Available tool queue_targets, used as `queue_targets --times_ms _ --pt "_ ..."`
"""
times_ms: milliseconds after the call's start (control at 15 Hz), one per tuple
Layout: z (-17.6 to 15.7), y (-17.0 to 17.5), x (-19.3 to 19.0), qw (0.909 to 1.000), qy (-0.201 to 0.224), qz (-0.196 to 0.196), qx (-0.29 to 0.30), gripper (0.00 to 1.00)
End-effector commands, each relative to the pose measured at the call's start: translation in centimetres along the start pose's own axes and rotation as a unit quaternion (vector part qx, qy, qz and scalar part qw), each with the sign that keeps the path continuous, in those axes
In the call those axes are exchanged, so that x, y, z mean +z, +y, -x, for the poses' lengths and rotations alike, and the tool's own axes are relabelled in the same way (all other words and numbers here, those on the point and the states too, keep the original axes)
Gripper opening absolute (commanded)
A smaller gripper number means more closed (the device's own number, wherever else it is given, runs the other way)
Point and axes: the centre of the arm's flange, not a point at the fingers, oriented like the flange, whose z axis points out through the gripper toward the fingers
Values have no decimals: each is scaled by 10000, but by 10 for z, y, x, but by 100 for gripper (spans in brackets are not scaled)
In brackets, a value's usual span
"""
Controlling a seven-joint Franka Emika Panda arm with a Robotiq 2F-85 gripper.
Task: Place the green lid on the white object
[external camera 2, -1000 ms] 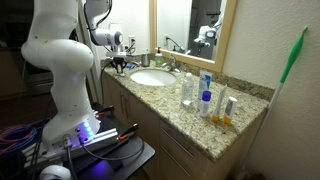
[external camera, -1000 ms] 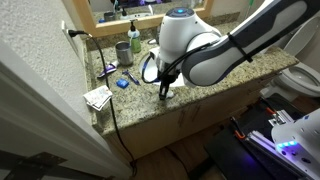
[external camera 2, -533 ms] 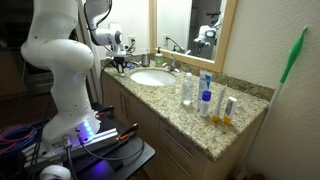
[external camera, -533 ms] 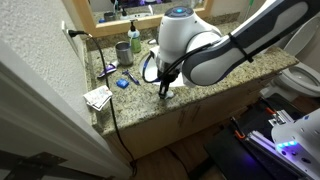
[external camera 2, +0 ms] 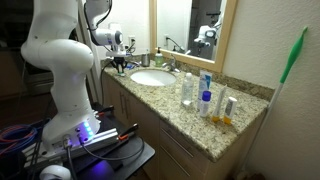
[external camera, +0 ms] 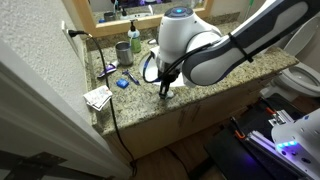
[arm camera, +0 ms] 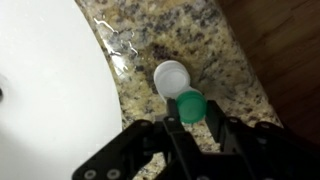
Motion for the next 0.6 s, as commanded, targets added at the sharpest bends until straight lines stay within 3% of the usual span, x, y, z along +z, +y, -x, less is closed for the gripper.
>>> queue_targets --times_ms 0,67,400,533 --pt "-1 1 0 9999 -80 50 53 58" --pt "-1 1 0 9999 -80 41 48 59" --pt "-3 1 -1 10000 -5 49 61 93" --pt "3 2 -7 9999 39 76 109 100"
